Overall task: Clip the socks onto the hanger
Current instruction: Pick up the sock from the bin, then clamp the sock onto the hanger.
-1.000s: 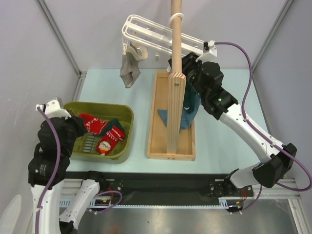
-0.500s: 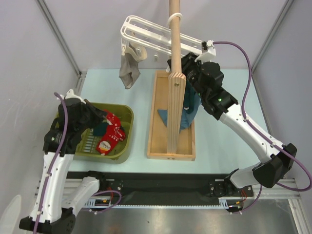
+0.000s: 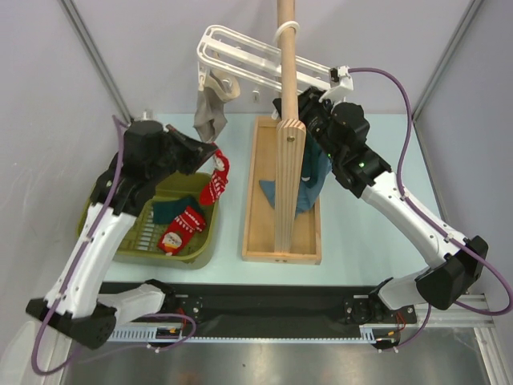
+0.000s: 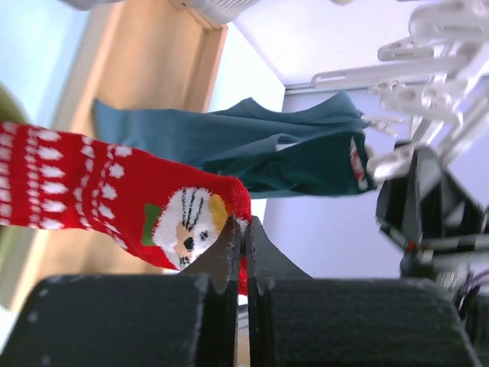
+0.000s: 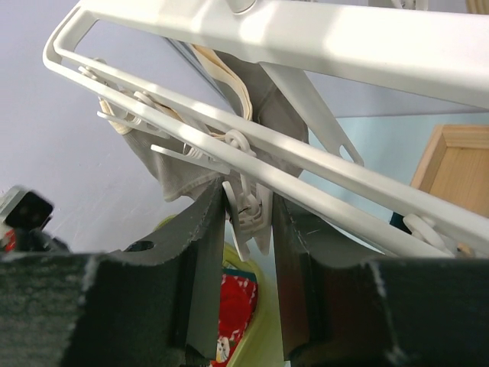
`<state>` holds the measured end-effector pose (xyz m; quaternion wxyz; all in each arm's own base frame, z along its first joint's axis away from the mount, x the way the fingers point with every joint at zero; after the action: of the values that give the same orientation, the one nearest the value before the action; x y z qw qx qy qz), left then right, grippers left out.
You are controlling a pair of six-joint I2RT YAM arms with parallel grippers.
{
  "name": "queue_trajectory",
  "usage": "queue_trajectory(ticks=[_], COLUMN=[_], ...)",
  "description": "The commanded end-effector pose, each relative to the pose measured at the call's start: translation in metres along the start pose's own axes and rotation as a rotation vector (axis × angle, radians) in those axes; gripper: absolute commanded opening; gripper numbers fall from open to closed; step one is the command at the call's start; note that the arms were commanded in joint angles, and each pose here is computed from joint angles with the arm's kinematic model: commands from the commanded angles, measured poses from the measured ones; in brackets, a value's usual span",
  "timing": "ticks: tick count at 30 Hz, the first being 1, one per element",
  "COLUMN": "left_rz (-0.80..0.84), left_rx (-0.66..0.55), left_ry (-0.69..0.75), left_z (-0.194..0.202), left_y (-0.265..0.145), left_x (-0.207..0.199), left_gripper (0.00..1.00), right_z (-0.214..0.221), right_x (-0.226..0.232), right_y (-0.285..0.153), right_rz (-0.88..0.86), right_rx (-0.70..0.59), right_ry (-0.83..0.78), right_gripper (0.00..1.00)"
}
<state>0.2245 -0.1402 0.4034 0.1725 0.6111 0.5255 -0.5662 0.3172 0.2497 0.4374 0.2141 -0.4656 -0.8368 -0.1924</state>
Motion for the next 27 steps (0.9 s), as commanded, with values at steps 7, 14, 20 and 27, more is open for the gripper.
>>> queue_trajectory(ticks=[7, 14, 20, 27], left_rz=[0.080, -0.046, -0.210, -0.299], left_rx=[-0.018, 0.072, 0.193, 0.200], left_ry=[-0.178, -0.291, -0.355, -0.435], left_z=[0.001, 0.012, 0.030, 0.033], left_y=[0.038, 0.072, 0.106, 0.104], left_x=[-0.064, -0.078, -0.082, -0.082], left_gripper=[0.00, 0.00, 0.00, 0.00], right_z=[-0.002, -0.001, 0.001, 0.005], right_x=[0.007, 0.010, 0.011, 0.013], right_y=[-0.004, -0.005, -0.005, -0.005], right_rz=[-0.077, -0.100, -0.117, -0.150], right_rx=[0.015, 0.021, 0.017, 0.032], right_ry=[-0.033, -0.039, -0.041, -0.063], right_gripper=[0.00, 0.00, 0.00, 0.00])
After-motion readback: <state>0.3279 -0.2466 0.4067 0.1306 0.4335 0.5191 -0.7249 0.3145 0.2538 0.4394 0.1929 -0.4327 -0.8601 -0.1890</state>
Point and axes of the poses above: each gripper's point midway between its finger pads, its own y axis out along the fingers, its own x axis along the line the jaws close on, z = x × y, the point moved 7 cm from there along -y, back along the fingers, and after that the axes turned 4 degrees about -y, right-handed, at the moved point
